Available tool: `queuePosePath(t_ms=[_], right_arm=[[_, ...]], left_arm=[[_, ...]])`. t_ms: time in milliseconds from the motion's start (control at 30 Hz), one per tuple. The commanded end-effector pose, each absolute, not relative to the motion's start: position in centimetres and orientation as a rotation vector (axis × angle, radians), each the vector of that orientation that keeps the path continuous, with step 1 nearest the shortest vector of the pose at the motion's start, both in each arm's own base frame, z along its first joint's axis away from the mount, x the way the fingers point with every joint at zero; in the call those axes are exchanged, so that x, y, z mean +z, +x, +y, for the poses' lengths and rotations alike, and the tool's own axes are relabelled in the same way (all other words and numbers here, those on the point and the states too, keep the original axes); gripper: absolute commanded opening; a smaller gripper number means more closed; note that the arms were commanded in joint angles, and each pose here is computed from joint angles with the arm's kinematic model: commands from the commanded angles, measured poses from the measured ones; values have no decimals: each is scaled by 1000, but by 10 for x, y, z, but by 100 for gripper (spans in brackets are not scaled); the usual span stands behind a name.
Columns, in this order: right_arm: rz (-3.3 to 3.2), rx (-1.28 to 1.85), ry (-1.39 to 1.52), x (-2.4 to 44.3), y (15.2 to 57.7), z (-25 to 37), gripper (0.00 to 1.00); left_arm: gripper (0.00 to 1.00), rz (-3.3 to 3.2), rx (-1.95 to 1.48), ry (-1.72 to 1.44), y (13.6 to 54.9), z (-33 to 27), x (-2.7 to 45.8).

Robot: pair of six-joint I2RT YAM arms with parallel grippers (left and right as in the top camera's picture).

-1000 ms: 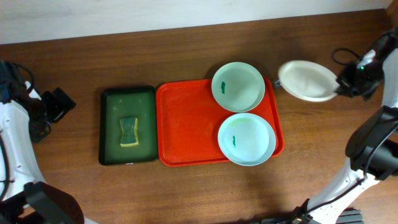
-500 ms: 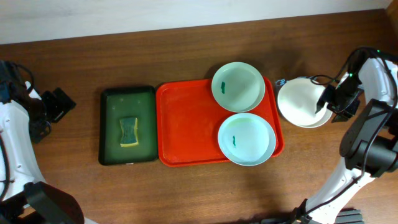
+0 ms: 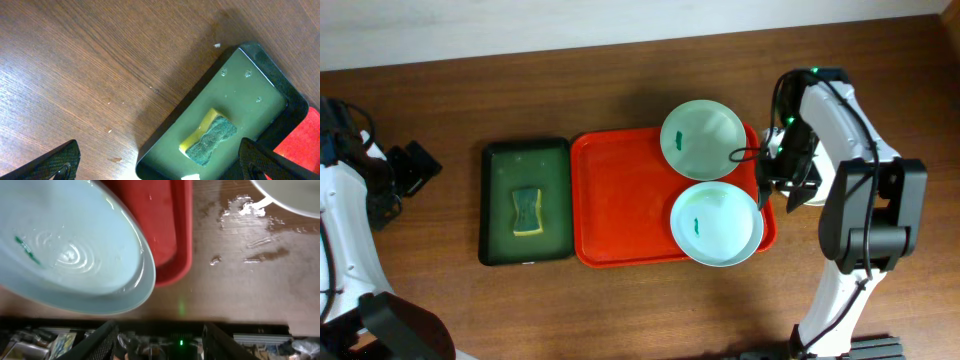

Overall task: Clean dirty plates on tray and stack at the side
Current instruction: 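Move right gripper back and grip the light blue plate rim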

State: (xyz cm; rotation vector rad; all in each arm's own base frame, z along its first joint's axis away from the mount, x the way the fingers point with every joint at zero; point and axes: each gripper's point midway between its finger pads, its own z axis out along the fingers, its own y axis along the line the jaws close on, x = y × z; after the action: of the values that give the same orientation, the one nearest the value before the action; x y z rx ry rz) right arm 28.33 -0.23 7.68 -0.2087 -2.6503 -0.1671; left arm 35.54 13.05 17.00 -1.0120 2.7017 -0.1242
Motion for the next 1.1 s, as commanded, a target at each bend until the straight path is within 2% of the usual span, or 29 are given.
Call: queuePosePath(t_ms=[0, 33, 67, 100, 200, 233, 367, 567, 700, 767, 867, 900, 967, 1067], right_arm=[[-2673, -165, -167, 59, 278, 5, 55], [-2673, -163, -158, 50, 275, 7, 54], [-2675, -161, -148, 40, 272, 9, 47], [-2679, -160, -143, 33, 270, 11, 33], [-2727, -157, -157, 20, 278, 12, 9], [-2738, -159, -152, 19, 280, 14, 4], [-2740, -286, -156, 23, 284, 33, 4], [-2762, -684, -98, 42, 302, 131, 4], [-2871, -642, -196, 32, 324, 175, 4], [-2952, -476, -253, 23, 329, 174, 4], [-3018, -333, -167, 18, 326, 177, 4], [-3034, -312, -149, 17, 326, 179, 10], [-3044, -322, -148, 17, 329, 180, 13], [-3056, -330, -103, 18, 331, 181, 14]], left_arm=[[99, 2674, -118, -1021, 355, 133, 178], [99, 2674, -118, -1021, 355, 133, 178], [99, 2674, -118, -1021, 355, 132, 178], [99, 2675, -118, -1021, 355, 132, 178], [99, 2674, -118, -1021, 355, 133, 178], [99, 2674, -118, -1021, 355, 133, 178], [99, 2674, -118, -1021, 355, 133, 178], [99, 2675, -118, -1021, 355, 132, 178], [99, 2674, -118, -1021, 355, 133, 178], [99, 2674, -118, -1021, 355, 133, 178], [99, 2674, -118, -1021, 355, 133, 178], [99, 2674, -118, -1021, 355, 133, 178], [99, 2674, -118, -1021, 355, 133, 178], [99, 2674, -118, -1022, 355, 133, 178]])
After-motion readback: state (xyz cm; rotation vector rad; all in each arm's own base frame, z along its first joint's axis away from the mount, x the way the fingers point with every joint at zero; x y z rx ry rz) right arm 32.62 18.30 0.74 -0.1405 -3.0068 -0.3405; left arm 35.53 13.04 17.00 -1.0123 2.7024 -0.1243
